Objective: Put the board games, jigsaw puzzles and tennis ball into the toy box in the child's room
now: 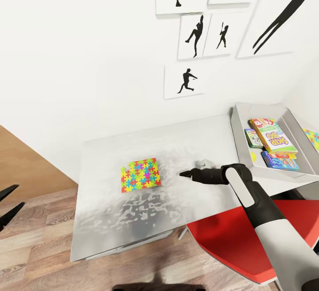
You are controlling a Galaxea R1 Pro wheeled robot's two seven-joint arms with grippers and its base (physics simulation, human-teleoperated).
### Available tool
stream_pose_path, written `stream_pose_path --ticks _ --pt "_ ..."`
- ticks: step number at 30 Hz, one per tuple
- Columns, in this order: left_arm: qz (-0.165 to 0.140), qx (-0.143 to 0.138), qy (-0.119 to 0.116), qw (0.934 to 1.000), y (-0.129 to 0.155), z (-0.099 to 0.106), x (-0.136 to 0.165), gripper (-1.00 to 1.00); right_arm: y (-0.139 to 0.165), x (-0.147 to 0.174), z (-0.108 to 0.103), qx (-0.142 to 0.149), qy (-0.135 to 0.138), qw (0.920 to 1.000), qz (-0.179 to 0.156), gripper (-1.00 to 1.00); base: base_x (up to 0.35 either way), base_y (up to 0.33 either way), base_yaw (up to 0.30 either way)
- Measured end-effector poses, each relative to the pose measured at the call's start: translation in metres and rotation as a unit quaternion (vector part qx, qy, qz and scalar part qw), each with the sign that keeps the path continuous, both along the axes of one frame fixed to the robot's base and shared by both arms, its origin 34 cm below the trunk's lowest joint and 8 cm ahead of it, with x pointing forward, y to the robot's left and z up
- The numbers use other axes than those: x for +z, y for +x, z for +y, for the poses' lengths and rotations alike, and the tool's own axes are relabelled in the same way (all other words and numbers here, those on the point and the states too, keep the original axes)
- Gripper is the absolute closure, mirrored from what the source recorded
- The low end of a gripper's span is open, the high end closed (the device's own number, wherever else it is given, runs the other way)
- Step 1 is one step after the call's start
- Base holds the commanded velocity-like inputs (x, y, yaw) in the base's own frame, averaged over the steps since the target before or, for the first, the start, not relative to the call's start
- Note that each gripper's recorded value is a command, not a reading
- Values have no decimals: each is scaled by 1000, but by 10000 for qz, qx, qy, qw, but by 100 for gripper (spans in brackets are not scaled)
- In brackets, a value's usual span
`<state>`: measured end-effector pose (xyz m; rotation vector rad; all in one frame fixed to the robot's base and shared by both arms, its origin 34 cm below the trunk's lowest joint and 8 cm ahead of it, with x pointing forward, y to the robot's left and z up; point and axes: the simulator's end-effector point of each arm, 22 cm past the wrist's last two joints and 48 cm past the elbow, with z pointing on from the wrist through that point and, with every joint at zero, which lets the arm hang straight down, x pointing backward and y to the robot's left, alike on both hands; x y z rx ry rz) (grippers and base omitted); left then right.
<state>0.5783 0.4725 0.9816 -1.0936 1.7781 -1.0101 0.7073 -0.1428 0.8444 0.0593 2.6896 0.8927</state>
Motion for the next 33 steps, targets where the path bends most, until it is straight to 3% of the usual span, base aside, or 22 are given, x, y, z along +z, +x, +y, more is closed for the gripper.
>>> stream_pose_path --ticks 5,13,33 --pt "158 195 87 9996 -19 16 -5 -100 -1 0 3 15 14 10000 9 -100 0 0 0" --pt "379 317 134 9987 -38 25 -15 -100 -4 1 15 72 91 9999 19 -100 0 0 0" --pt "1245 387 556 9899 -73 38 -62 -100 1 5 22 107 92 9999 -47 -100 0 0 0"
